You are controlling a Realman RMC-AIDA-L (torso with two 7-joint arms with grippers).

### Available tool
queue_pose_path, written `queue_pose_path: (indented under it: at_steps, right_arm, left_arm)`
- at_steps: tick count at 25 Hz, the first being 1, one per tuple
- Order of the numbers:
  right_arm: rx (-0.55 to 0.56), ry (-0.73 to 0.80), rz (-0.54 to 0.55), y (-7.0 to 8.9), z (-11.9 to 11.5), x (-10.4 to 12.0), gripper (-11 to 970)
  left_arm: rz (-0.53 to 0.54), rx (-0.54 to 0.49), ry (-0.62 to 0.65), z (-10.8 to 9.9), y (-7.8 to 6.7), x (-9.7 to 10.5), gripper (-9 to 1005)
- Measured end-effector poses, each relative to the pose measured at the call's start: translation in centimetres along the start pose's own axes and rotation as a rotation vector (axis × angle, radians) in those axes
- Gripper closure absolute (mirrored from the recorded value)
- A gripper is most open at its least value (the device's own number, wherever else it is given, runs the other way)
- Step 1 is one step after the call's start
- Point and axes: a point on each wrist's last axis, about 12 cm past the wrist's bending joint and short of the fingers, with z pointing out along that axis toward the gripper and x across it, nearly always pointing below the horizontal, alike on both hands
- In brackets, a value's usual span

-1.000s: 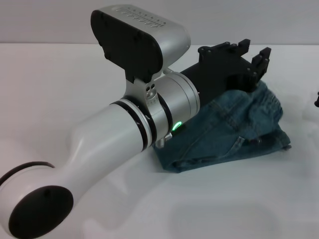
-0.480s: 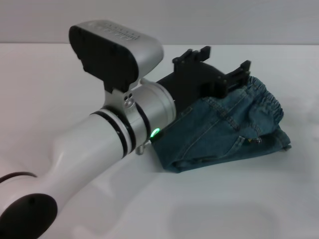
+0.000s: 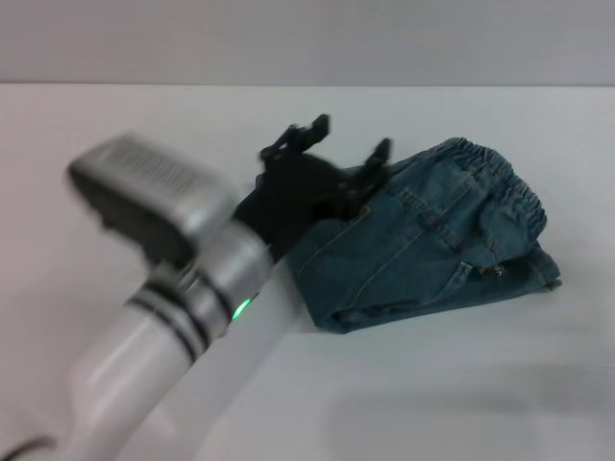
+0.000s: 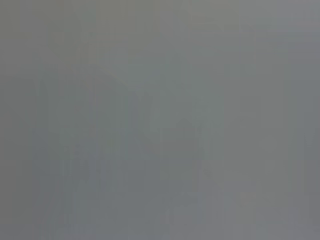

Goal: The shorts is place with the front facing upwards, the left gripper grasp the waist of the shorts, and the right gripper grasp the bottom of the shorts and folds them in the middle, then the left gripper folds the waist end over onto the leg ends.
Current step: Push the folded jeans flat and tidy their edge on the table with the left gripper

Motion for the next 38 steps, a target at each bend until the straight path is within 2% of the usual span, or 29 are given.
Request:
queue_pose_path:
  at_steps: [1, 2, 3, 7, 12, 14, 21, 25, 31, 38]
  right_arm:
    - [0.008, -0.007, 0.014, 0.0, -0.6, 0.2, 961]
    - [0.021, -0.004, 0.033, -0.1, -1.1, 0.4, 961]
    - [0.033, 0.004, 0.049, -0.1, -1.5, 0.6, 961]
    - [0.056, 0.037, 0.053, -0.7, -2.5, 1.4, 961]
    - [0.029, 0.036, 0.047, -0.2, -2.2, 1.5, 961]
    - [0.02, 0.036, 0.045, -0.1, -1.8, 1.4, 961]
    - [-0.015, 0.056, 0.034, 0.4, -0.8, 1.7, 961]
    - [-0.029, 0.068, 0.034, 0.7, -0.3, 1.8, 961]
    - [-0.035, 0.062, 0.037, 0.9, 0.1, 1.6, 961]
    - [-0.033, 0.062, 0.04, 1.0, 0.0, 1.6, 961]
  left_arm:
    - [0.0, 0.0, 0.0, 0.0, 0.0, 0.0, 155]
    - [-0.013, -0.037, -0.083, -1.8, 0.6, 1.7, 158]
    - [-0.036, -0.042, -0.096, -2.3, 0.6, 2.1, 341]
    - [-0.072, -0.02, -0.071, -3.8, 0.0, 4.2, 424]
    - [-0.063, 0.051, 0.003, -4.6, -1.1, 6.7, 528]
    - [-0.053, 0.089, 0.028, -4.7, -1.6, 7.3, 569]
    - [-0.085, 0.185, 0.08, -5.2, -3.4, 8.3, 844]
    - [-0.083, 0.206, 0.104, -5.4, -3.7, 8.7, 998]
    - [-0.14, 0.216, 0.136, -5.2, -3.4, 9.2, 997]
    - [-0.109, 0.218, 0.176, -4.1, -2.0, 9.6, 996]
